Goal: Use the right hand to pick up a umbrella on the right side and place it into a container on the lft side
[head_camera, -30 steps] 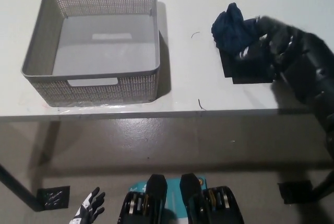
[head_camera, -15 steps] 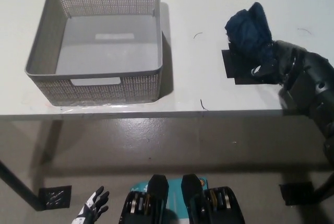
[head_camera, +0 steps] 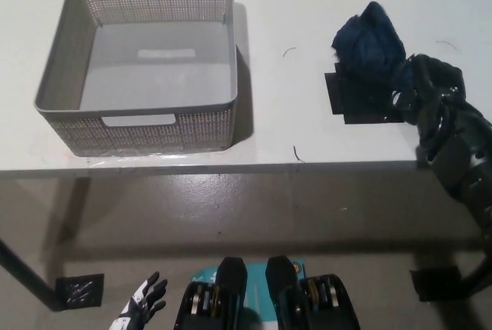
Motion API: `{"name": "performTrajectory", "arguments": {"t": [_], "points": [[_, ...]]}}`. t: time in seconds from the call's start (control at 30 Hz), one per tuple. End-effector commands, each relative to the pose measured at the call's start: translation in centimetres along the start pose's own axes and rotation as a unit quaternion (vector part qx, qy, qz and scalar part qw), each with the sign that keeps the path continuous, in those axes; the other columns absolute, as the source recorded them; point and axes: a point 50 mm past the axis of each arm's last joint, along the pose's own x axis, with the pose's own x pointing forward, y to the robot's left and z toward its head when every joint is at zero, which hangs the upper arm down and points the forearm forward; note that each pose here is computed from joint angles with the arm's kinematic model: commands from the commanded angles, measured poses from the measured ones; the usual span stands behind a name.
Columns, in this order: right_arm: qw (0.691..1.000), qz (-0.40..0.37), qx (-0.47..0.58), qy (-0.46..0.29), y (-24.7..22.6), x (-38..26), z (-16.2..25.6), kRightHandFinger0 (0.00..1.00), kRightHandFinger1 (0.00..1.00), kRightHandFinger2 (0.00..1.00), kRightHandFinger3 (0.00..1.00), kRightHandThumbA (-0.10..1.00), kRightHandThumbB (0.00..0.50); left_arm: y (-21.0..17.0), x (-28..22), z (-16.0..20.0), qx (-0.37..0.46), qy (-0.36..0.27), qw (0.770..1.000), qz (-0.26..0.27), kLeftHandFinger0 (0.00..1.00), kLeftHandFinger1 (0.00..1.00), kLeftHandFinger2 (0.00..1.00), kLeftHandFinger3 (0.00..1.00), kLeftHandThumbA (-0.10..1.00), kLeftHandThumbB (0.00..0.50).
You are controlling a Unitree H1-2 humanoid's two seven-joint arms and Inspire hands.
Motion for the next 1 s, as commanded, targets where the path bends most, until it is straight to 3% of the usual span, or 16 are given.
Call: {"name": "performTrajectory", "arguments": {"t": [0.0,0.03,0.07,0.13,0.2,0.23,0.27,0.33,0.37,0.4,0.47,0.6,0.63,0.8,0.9,0.97], "points": [[0.994,-0.061,0.066,-0.063,-2.2,0.3,2.6,0.08,0.45,0.76,0.75,-0.10,0.218,0.5,-0.2,0.7,0.002,-0.019,1.000,-0.011,1.00,1.00,1.00,1.00,1.00,0.008],[0.991,-0.073,0.074,-0.082,-2.8,0.4,3.5,0.03,0.38,0.66,0.62,-0.10,0.223,0.5,-0.3,0.6,0.001,-0.017,1.000,-0.012,1.00,1.00,1.00,1.00,1.00,0.007],[0.989,-0.079,0.078,-0.093,-3.1,0.4,4.1,0.01,0.36,0.65,0.60,-0.10,0.223,0.5,-0.4,0.6,0.001,-0.017,1.000,-0.012,1.00,1.00,1.00,1.00,1.00,0.007],[0.985,-0.084,0.092,-0.117,-4.5,0.5,6.4,0.00,0.34,0.75,0.70,-0.10,0.202,0.6,-0.5,0.5,-0.001,-0.015,1.000,-0.010,1.00,1.00,1.00,1.00,1.00,0.006],[0.978,-0.090,0.109,-0.153,-6.3,0.3,9.3,0.00,0.35,0.78,0.74,-0.10,0.188,0.5,-0.7,0.4,-0.003,-0.013,1.000,-0.009,1.00,1.00,1.00,1.00,1.00,0.002],[0.973,-0.094,0.118,-0.175,-7.1,0.0,10.9,0.00,0.37,0.81,0.79,-0.10,0.171,0.5,-0.8,0.4,-0.002,-0.013,1.000,-0.009,1.00,1.00,1.00,1.00,0.99,0.000],[0.968,-0.099,0.122,-0.193,-7.5,-0.2,11.9,0.01,0.41,0.85,0.84,-0.10,0.187,0.5,-0.8,0.4,-0.001,-0.013,1.000,-0.009,1.00,1.00,1.00,1.00,0.99,0.000],[0.959,-0.107,0.133,-0.225,-8.3,-1.0,14.3,0.00,0.39,0.81,0.80,-0.10,0.178,0.5,-0.8,0.3,0.001,-0.012,1.000,-0.012,1.00,1.00,1.00,1.00,0.99,0.000],[0.951,-0.117,0.129,-0.256,-8.8,-1.8,16.0,0.00,0.32,0.76,0.72,-0.10,0.172,0.5,-0.8,0.3,0.000,-0.013,1.000,-0.012,1.00,1.00,1.00,1.00,0.99,0.000],[0.945,-0.116,0.139,-0.274,-9.0,-2.4,17.5,0.00,0.32,0.77,0.74,-0.10,0.149,0.5,-0.9,0.3,0.002,-0.013,1.000,-0.010,1.00,1.00,1.00,1.00,0.99,0.000],[0.931,-0.122,0.149,-0.311,-9.8,-4.3,20.7,0.00,0.32,0.75,0.71,-0.10,0.196,0.6,-0.9,0.4,0.006,-0.011,1.000,-0.012,1.00,1.00,1.00,1.00,0.99,0.000],[0.900,-0.130,0.153,-0.387,-10.8,-8.1,24.8,0.00,0.28,0.71,0.86,-0.10,0.161,0.7,-0.9,0.5,0.013,-0.011,1.000,-0.013,1.00,1.00,1.00,1.00,0.98,0.013],[0.886,-0.136,0.151,-0.418,-11.0,-9.6,26.4,0.00,0.27,0.67,0.80,-0.10,0.174,0.8,-1.0,0.5,0.018,-0.009,1.000,-0.013,1.00,1.00,1.00,1.00,0.99,0.023],[0.847,-0.118,0.174,-0.489,-11.8,-14.3,31.6,0.00,0.25,0.65,0.80,-0.10,0.144,0.8,-1.5,0.4,0.015,-0.015,1.000,-0.015,1.00,1.00,1.00,1.00,0.99,0.000],[0.840,-0.116,0.171,-0.502,-12.6,-16.3,34.2,0.00,0.26,0.66,0.79,-0.10,0.102,0.6,-1.3,0.2,0.014,-0.016,1.000,-0.015,1.00,1.00,1.00,1.00,0.99,0.000],[0.837,-0.106,0.167,-0.510,-13.3,-17.9,36.5,0.00,0.25,0.65,0.77,-0.10,0.102,0.3,-1.2,0.1,0.012,-0.013,1.000,-0.018,1.00,1.00,1.00,1.00,0.99,0.000]]}}
